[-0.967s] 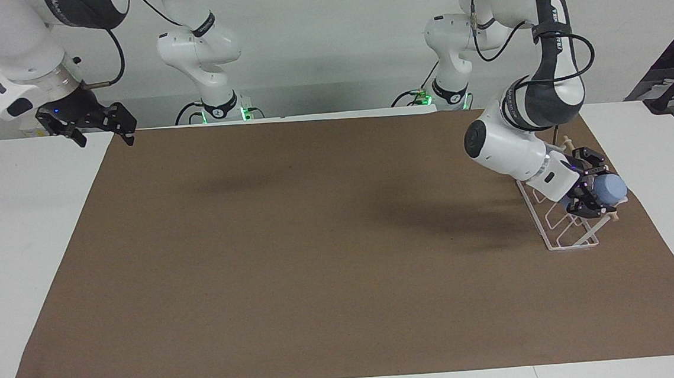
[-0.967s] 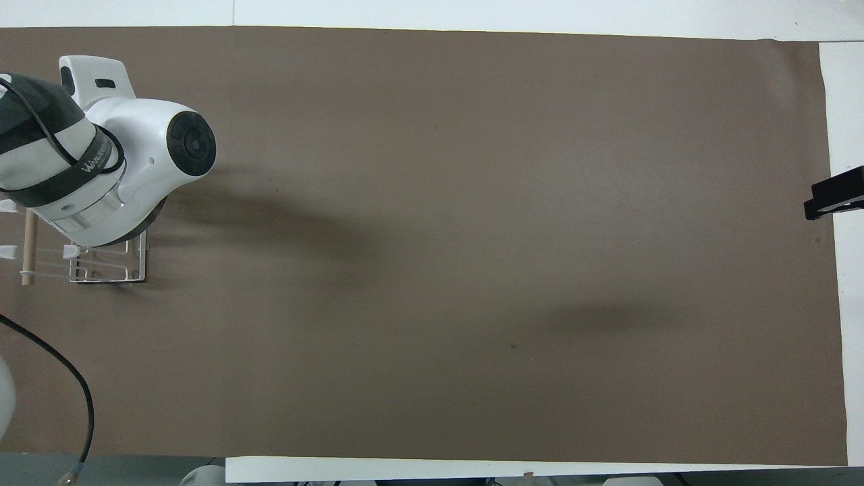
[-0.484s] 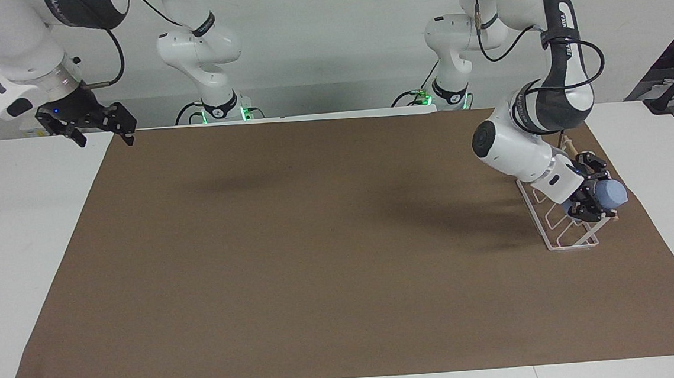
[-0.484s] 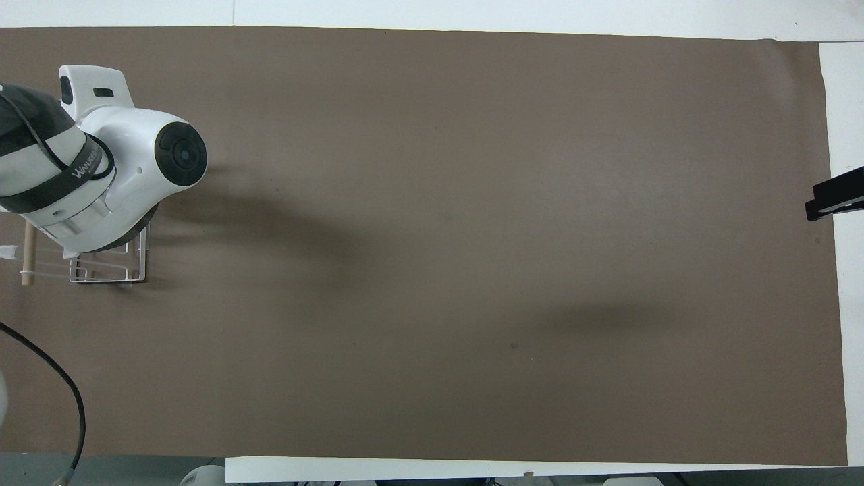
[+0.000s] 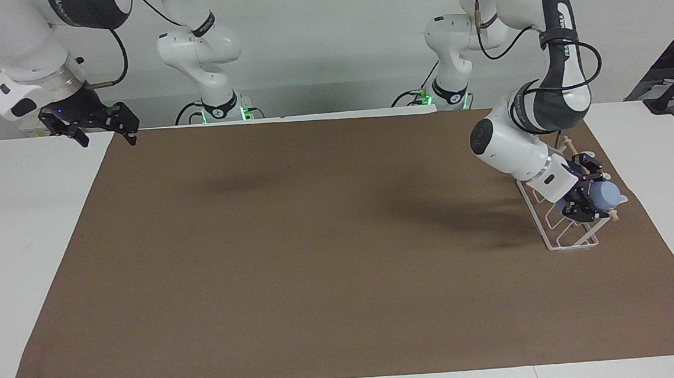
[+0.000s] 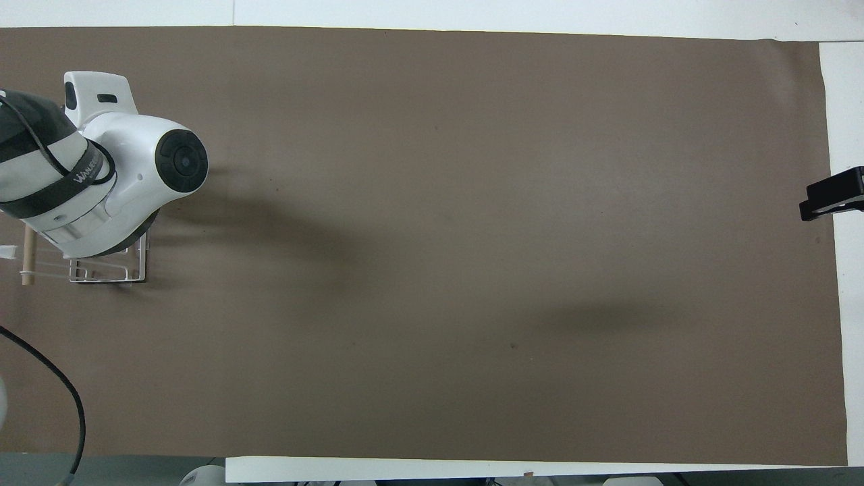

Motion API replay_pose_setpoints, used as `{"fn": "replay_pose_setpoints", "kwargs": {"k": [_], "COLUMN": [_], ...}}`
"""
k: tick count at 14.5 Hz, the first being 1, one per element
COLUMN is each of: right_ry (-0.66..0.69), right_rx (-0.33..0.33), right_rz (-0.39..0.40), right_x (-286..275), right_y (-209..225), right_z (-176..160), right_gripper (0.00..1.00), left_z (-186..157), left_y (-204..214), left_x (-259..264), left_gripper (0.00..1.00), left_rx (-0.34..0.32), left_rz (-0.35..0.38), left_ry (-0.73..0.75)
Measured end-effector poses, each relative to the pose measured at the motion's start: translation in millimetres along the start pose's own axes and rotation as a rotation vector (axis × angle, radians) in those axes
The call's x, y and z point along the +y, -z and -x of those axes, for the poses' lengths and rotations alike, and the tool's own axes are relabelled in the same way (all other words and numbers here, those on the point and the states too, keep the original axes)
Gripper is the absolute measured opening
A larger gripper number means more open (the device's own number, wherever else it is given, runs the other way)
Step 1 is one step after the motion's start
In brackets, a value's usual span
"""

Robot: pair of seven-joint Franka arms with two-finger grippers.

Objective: Hang cup on cup holder
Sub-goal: 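Lower the cup onto the rack peg with the left gripper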

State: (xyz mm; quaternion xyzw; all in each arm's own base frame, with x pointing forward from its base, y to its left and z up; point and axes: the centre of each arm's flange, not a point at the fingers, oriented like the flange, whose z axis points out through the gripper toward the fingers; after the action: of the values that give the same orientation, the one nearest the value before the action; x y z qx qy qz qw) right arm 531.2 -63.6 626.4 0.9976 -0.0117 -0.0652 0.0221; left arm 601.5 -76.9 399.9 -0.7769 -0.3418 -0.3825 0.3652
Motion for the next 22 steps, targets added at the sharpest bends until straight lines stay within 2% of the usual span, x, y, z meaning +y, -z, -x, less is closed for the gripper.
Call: {"fn": "replay_pose_setpoints", "kwargs": {"k": [5,8,10,14,16,20,22], "right_ry": [0.000,0.000,0.000,0.000,0.000,0.000,0.000], "right_rx": [0.000,0.000,0.000,0.000,0.000,0.000,0.000], "right_rz": [0.000,0.000,0.000,0.000,0.000,0.000,0.000], "right_x": [0,0,0,0,0,0,0], "right_y": [0,0,0,0,0,0,0], "right_z": [0,0,0,0,0,0,0], "right_gripper": [1.00,1.00,1.00,1.00,1.00,1.00,1.00], "left_z": [4,2,-5,-19,-37,-71,-83], "left_y": [-11,-6,0,6,11,31,45], "left_x": [-2,-2,-2,-4,-8,-11,-11], "left_gripper": [0.74,0.78,0.98,1.00,1.00,1.00,1.00], "left_rx": [-0.019,-0.017,-0.008,0.004,0.002,-0.135,-0.237], "left_rz": [0.024,0.031,0.038,0.034,0.009,0.027,0.061], "left_ry": [0.016,0.024,0.036,0.047,0.017,-0.047,-0.073]}}
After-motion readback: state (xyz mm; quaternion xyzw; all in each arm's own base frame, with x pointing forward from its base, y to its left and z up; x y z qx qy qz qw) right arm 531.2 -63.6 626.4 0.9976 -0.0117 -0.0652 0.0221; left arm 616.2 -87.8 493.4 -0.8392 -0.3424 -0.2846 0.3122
